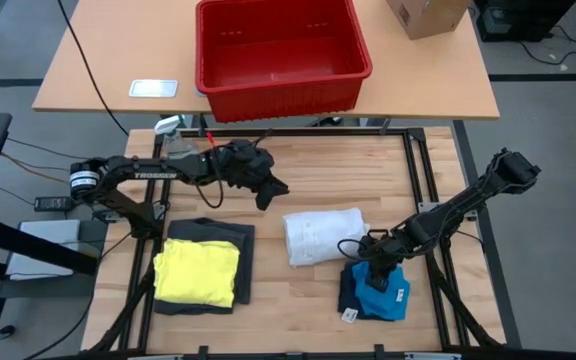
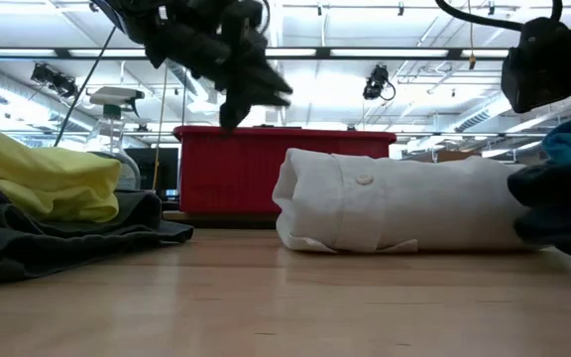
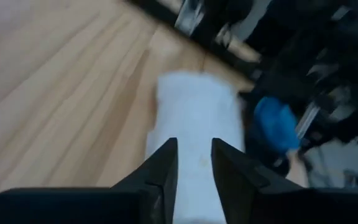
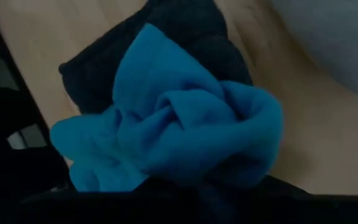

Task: Fold Laundry from Bin
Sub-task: Stack the white shirt on top of the stacked shorts

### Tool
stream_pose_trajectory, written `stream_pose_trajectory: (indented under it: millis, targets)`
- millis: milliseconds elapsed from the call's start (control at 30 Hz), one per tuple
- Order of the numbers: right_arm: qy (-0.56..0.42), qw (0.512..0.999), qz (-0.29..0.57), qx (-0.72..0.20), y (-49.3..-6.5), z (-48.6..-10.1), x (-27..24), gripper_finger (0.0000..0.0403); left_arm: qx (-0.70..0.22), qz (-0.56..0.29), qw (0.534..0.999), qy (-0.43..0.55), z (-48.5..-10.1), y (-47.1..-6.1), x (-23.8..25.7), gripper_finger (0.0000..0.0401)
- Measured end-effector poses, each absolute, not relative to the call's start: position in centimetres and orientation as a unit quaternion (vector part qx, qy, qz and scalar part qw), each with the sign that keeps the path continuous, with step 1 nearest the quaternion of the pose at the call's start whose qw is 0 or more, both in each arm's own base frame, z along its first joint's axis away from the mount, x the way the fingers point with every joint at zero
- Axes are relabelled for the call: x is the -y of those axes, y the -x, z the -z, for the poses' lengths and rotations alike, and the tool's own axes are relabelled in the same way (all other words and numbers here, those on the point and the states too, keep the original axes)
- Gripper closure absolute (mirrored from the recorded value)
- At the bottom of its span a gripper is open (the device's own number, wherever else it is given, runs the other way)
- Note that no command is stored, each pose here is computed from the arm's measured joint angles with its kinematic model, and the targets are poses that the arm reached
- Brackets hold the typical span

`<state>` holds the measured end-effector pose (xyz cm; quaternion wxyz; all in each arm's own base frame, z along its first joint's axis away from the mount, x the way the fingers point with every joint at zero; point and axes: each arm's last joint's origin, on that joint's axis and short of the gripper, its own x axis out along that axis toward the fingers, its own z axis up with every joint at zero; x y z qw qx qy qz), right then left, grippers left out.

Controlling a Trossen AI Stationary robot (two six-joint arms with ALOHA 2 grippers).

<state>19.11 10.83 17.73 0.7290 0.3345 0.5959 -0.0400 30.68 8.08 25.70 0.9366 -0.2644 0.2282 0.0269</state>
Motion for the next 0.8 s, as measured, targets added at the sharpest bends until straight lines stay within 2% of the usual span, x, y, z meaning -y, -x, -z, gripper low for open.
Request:
stream_pose_trajectory:
  millis: [367, 800]
  targets:
    - [-0.311, 0.732, -0.004, -0.606, -19.1, -17.8, -11.0, 0.0352, -0.093, -0.019, 0.964, 0.25, -29.7, -30.6, -6.6, 0.0393]
    - [-0.273, 0.747, -0.009, -0.606, -19.0, -17.7, -10.8, 0.0352, -0.068, -0.031, 0.96, 0.271, -30.7, -30.8, -6.3, 0.0393]
